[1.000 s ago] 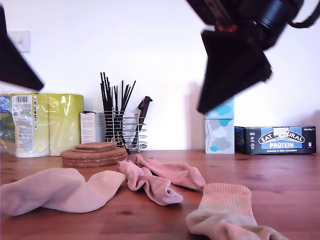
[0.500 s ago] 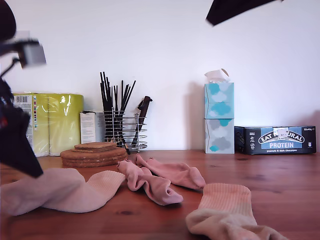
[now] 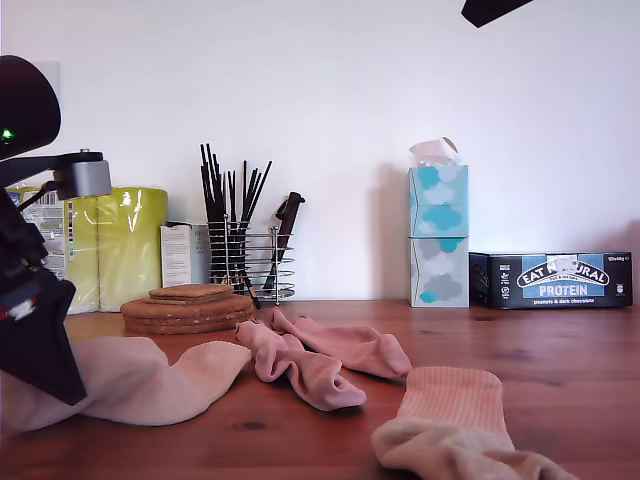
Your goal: Pair up the socks based on colour and pattern, by placing each sock on top of its pair
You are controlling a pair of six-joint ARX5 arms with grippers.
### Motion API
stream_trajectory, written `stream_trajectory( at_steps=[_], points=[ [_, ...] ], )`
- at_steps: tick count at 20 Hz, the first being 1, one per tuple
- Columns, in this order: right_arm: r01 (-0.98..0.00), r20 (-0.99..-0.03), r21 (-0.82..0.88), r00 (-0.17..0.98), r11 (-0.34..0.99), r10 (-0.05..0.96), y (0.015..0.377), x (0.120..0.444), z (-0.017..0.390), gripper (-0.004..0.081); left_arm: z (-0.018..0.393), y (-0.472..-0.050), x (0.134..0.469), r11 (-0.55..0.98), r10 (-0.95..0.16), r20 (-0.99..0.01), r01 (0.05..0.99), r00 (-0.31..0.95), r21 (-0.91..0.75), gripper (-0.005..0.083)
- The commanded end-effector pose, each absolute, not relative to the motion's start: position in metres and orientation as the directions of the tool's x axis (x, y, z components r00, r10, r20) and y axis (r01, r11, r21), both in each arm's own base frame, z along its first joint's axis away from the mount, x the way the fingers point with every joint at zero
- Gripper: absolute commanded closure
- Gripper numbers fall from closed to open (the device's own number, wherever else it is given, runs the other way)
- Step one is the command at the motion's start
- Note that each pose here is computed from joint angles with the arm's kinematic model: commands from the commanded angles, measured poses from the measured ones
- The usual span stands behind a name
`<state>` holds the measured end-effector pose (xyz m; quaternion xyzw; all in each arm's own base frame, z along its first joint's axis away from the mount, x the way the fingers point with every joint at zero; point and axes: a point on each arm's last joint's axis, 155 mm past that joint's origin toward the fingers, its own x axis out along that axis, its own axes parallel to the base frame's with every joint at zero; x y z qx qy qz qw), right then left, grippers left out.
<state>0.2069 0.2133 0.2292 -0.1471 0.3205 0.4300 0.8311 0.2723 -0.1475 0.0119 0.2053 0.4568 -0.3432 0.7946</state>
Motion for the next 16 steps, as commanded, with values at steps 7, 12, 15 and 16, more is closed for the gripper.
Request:
stream_trajectory(
  at_steps=[7,12,15,16],
  points=[
    [-0.837,-0.667,-0.023,0.420,0.547,0.615,0.213,0.206,0.225,0.0783,0.118,-0.209,0.274,0.751,-0.630,-0.754,0.393,0.185,-0.531,0.0794],
    [-0.882,-0.612,-0.212,0.455,0.420,0.647,0.222,0.215,0.239,0.0668,0.201,-0.261,0.277,0.547,-0.836,-0.532,0.288,0.135,-0.787,0.0794],
    [-0.874,-0.517,-0.366,0.476,0.319,0.711,0.241,0.224,0.262,0.0505,0.228,-0.278,0.277,0.463,-0.886,-0.447,0.268,0.121,-0.845,0.0794],
    [-0.873,-0.481,-0.399,0.460,0.281,0.746,0.251,0.222,0.270,0.0479,0.235,-0.281,0.280,0.448,-0.894,-0.428,0.261,0.130,-0.855,0.0794]
  ],
)
